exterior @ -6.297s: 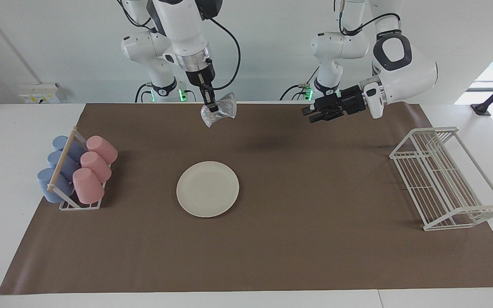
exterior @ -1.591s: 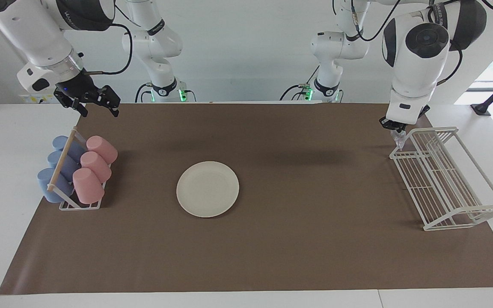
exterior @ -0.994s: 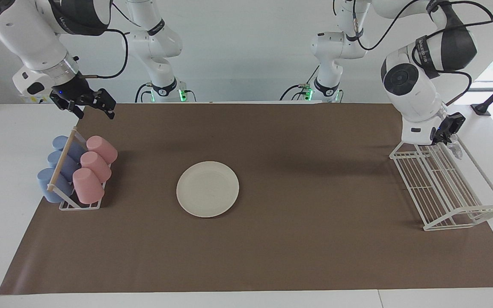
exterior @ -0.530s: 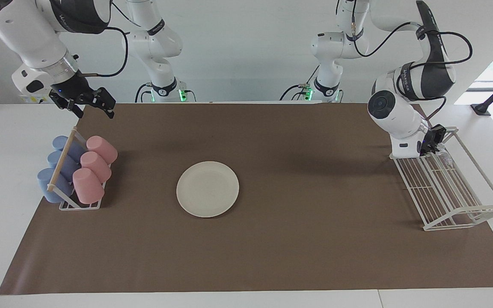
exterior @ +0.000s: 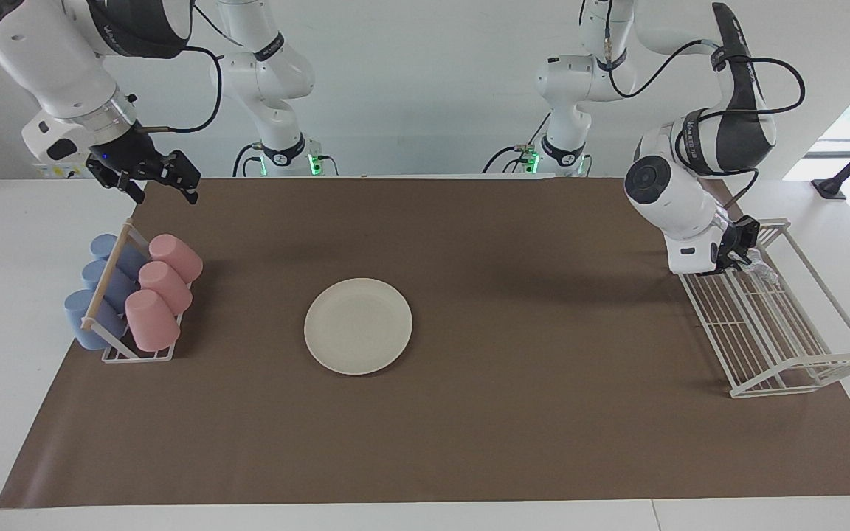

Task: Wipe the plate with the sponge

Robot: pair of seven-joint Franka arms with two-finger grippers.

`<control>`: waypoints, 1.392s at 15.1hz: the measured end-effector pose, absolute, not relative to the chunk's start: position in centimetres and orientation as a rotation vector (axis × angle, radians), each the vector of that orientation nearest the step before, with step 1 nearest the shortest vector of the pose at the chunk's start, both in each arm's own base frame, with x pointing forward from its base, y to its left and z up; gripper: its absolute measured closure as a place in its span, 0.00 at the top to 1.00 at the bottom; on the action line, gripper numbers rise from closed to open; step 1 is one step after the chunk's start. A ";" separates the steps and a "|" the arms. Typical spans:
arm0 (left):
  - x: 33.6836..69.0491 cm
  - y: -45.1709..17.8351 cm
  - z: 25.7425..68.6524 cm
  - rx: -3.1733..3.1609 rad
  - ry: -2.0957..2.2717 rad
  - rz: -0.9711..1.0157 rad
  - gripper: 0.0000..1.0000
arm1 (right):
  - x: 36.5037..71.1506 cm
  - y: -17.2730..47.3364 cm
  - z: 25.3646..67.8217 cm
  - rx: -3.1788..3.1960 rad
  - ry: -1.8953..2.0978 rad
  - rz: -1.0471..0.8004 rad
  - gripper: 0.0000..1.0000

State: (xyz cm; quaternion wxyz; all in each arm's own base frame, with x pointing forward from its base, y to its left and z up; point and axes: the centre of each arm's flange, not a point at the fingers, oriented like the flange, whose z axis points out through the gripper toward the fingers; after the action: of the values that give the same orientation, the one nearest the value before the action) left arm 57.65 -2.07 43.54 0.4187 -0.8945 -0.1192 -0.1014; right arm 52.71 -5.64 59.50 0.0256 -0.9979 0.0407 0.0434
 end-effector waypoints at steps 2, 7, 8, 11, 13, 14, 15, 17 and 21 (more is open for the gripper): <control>57.7 -2.1 43.5 -2.245 -0.299 -0.256 0.52 | 52.7 -5.6 59.5 -3.085 0.126 0.134 1.00; 57.7 -2.2 43.5 -2.252 -0.302 -0.259 1.00 | 52.7 -5.6 59.5 -3.085 0.125 0.134 1.00; 57.7 -2.3 43.4 -2.261 -0.307 -0.256 1.00 | 52.7 -5.6 59.5 -3.085 0.125 0.134 1.00; 57.6 -2.8 43.4 -2.292 -0.323 -0.250 1.00 | 52.7 -5.6 59.5 -3.085 0.125 0.134 1.00; 57.7 -3.4 43.9 -2.332 -0.356 -0.246 1.00 | 52.7 -5.6 59.5 -3.085 0.125 0.134 1.00; 57.8 -3.8 44.4 -2.362 -0.384 -0.245 1.00 | 52.7 -5.6 59.5 -3.085 0.125 0.134 1.00; 58.0 -4.2 45.0 -2.398 -0.414 -0.245 1.00 | 52.7 -5.6 59.5 -3.085 0.125 0.134 1.00; 58.1 -5.4 46.6 -2.492 -0.449 -0.232 1.00 | 52.7 -5.6 59.5 -3.085 0.125 0.134 1.00; 57.9 -5.6 51.2 -2.725 -0.432 -0.105 1.00 | 52.7 -5.6 59.5 -3.085 0.125 0.134 1.00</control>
State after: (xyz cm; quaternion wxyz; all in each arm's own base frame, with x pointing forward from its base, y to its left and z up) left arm 57.90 -5.55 51.23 0.1891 -0.9692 -0.1536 -0.0373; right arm 52.71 -5.60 59.50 0.0255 -0.9979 0.0403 0.0435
